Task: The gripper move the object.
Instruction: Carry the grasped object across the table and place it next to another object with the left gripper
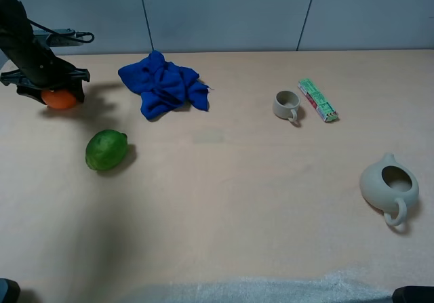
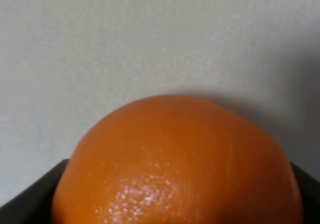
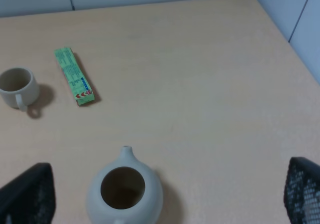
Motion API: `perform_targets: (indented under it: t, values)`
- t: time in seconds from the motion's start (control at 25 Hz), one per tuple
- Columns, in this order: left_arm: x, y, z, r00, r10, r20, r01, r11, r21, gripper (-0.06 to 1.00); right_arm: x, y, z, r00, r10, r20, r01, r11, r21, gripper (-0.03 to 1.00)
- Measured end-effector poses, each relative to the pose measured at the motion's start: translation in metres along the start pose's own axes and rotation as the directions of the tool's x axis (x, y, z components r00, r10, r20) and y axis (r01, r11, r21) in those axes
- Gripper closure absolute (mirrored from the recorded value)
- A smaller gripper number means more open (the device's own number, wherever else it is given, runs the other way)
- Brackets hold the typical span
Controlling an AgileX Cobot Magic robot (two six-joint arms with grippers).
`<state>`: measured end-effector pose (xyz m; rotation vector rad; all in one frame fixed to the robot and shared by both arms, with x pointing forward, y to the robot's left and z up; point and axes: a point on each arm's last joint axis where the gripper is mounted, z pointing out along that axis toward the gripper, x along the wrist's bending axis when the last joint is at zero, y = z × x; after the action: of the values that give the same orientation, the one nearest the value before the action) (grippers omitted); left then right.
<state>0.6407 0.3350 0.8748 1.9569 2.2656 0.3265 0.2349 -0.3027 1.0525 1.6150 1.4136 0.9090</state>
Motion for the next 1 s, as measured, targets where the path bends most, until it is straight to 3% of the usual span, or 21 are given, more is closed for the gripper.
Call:
perform_targets:
  t: [0.32,1.0]
  values:
    - [0.003,0.003,-0.041,1.000,-0.006,-0.007,0.006,1.000,-0.018,0.20,0.000,0.000,0.000,1.000,0.000,0.000,0.000,1.000,0.000,0.27]
    - [0.007,-0.009,-0.101,0.999,-0.046,-0.004,0.047,0.997,0.056,0.20,0.000,0.000,0.000,1.000,0.000,0.000,0.000,1.000,0.000,0.27]
